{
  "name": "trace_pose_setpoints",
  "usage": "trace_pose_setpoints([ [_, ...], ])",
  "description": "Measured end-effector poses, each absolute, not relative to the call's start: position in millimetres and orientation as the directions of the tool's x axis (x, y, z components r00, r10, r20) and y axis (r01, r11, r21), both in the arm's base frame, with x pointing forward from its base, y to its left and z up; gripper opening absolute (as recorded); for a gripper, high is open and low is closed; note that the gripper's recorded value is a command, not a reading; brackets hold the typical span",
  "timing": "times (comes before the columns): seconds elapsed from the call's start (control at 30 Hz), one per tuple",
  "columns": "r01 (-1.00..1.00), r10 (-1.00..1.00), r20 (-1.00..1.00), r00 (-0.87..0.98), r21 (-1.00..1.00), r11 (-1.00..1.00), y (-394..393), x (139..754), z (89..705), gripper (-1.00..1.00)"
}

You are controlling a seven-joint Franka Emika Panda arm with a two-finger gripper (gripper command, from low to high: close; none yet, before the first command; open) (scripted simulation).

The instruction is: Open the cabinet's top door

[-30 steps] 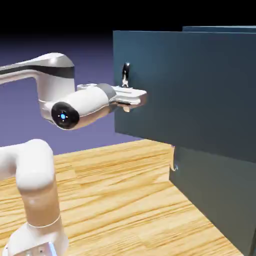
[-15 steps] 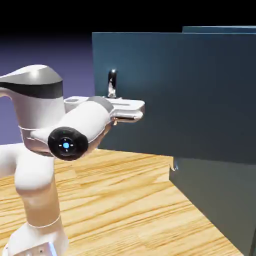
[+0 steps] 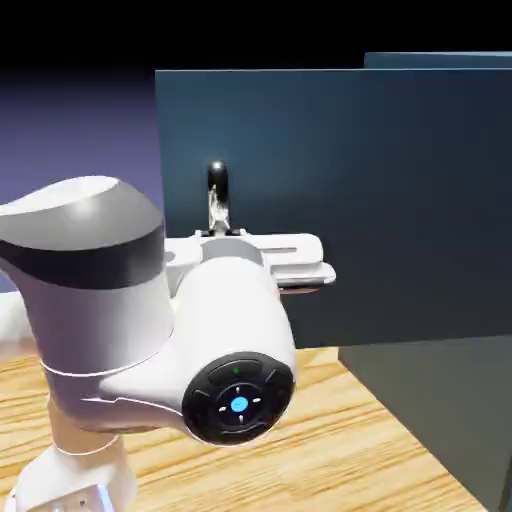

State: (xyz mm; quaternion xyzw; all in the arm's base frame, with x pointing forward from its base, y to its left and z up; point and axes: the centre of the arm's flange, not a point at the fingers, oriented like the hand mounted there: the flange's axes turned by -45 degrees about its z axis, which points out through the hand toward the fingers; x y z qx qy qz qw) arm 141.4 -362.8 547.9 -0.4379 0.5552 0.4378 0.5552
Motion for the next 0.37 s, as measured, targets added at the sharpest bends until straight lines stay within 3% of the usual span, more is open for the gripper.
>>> trace_pose_setpoints([
  [0.37, -0.998, 0.0, -1.0, 0.0, 0.0, 0.057, -445.8, 155.6, 547.9, -1.0],
])
